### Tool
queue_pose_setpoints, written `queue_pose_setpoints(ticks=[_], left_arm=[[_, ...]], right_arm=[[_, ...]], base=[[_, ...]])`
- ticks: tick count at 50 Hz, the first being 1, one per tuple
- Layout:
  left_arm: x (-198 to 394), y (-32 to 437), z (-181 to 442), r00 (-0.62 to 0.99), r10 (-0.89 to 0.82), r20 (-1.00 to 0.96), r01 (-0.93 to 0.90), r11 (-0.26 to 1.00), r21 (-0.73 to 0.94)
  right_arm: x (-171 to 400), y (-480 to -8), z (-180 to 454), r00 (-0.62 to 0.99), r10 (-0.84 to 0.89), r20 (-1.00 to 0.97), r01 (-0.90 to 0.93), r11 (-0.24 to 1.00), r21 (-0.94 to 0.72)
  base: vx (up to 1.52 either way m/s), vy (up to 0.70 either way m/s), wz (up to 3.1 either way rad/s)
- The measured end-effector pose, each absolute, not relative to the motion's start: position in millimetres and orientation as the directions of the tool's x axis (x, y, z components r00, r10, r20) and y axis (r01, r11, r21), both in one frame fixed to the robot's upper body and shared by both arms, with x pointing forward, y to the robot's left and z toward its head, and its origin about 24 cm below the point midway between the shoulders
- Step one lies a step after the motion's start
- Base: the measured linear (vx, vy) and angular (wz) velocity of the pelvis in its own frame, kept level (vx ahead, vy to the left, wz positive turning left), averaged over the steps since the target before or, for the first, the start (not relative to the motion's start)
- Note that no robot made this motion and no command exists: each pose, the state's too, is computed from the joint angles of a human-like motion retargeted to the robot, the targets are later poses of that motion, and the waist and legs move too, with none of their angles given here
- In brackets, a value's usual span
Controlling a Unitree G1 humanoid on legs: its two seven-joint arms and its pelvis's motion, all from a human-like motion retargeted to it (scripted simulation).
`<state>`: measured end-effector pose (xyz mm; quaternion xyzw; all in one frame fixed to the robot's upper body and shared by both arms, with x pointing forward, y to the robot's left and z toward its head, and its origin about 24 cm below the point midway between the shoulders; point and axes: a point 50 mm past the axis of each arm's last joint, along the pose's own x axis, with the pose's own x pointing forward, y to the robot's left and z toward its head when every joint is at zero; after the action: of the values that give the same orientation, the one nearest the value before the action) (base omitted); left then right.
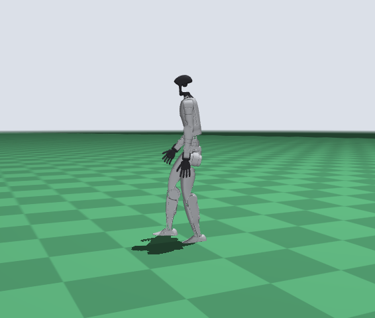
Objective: In place motions
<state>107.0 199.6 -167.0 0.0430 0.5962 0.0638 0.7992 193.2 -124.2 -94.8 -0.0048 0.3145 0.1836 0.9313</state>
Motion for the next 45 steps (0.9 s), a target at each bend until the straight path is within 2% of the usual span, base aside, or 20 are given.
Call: queue_pose_setpoints(ticks=[7, 14, 21, 28, 33, 40, 45], left_arm=[[50, 207, -176, 0.122, 0.129, -0.984, -0.163, 0.981, 0.108], [-7, 191, -180, -0.018, 0.049, -0.999, -0.259, 0.964, 0.052], [-31, 168, -181, -0.031, -0.02, -0.999, -0.412, 0.911, -0.005], [-24, 183, -180, 0.024, 0.006, -1.0, -0.402, 0.915, -0.004], [4, 201, -179, 0.103, 0.074, -0.992, -0.332, 0.943, 0.036], [32, 188, -179, 0.191, 0.094, -0.977, -0.366, 0.931, 0.018], [25, 186, -180, 0.168, 0.072, -0.983, -0.223, 0.974, 0.033]], right_arm=[[187, -113, -102, 0.686, 0.404, -0.605, -0.457, 0.887, 0.075], [170, -120, -118, 0.536, 0.452, -0.713, -0.634, 0.773, 0.013], [160, -116, -128, 0.402, 0.486, -0.776, -0.736, 0.675, 0.041], [169, -103, -122, 0.383, 0.524, -0.761, -0.798, 0.603, 0.013], [172, -114, -124, 0.403, 0.487, -0.775, -0.773, 0.634, -0.003], [158, -154, -139, 0.409, 0.318, -0.855, -0.689, 0.723, -0.061], [124, -191, -153, 0.368, 0.181, -0.912, -0.563, 0.824, -0.063]], base=[[-0.36, -0.28, -0.93], [-0.07, -0.29, -1.29], [0.03, -0.36, -1.02], [0.0, -0.64, -0.54], [-0.03, -0.57, -0.22], [-0.08, -0.44, -0.07], [0.06, -0.29, 0.1]])
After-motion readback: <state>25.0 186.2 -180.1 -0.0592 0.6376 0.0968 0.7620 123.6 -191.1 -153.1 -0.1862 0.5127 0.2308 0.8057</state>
